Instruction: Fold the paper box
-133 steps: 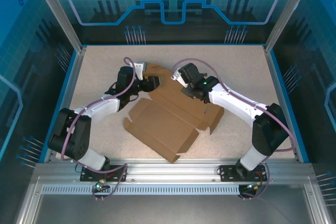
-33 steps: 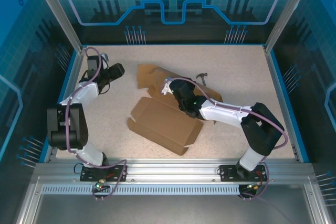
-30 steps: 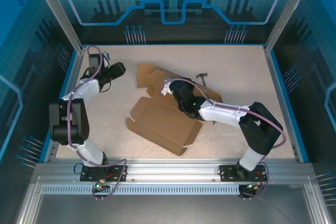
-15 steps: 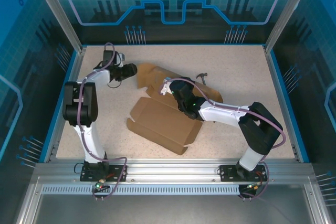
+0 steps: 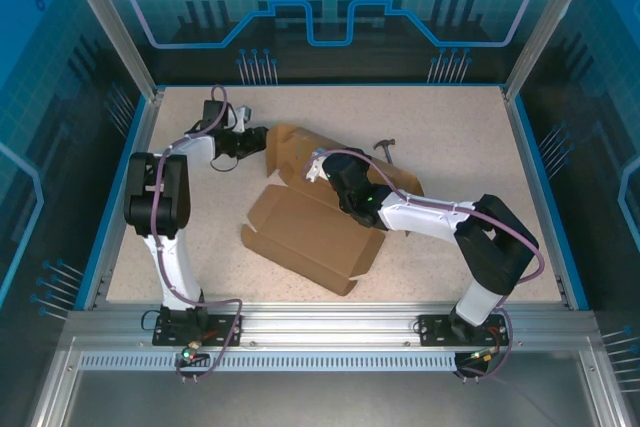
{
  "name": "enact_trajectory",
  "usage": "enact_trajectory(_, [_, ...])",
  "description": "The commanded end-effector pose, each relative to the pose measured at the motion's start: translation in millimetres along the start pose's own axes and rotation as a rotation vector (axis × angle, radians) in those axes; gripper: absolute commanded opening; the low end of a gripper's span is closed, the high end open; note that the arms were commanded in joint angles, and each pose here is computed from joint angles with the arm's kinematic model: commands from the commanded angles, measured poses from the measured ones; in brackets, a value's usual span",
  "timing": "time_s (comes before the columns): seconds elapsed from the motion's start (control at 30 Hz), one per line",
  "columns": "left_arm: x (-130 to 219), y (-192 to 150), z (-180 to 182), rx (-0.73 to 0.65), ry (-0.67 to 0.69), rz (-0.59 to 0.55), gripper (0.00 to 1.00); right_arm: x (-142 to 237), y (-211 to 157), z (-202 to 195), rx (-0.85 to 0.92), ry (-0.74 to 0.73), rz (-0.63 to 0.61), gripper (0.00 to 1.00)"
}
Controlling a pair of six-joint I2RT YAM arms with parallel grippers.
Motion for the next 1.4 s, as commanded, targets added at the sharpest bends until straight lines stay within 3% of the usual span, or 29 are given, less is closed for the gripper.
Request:
enact_trajectory(0.0, [13,-6,-29,-0.064,-0.094,-0.004,0.64,1,7,-4,-0.013,0.007,-0.013,0.00])
enact_trajectory(0.7, [27,-51,-48,-0.161,-0.103,-0.065,0.64,1,6,-3,-0.021,0.037,-0.010,0.00])
enact_trajectory(1.37, [31,-83,-50,-0.198,-0.097,-0.017,0.64,1,5,-3,-0.034,0.051,-0.014,0.00])
Point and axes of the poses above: each hand's point on the last joint's axis, 136 mm out from that joint toward the fingers, its own x axis back along the fingers, its own z axis along the line the jaws close on, y = z × x, the point moved 2 cm from there along x, back along the fingers, and after that the axes turned 7 degrees about x, right-handed, at the moved point
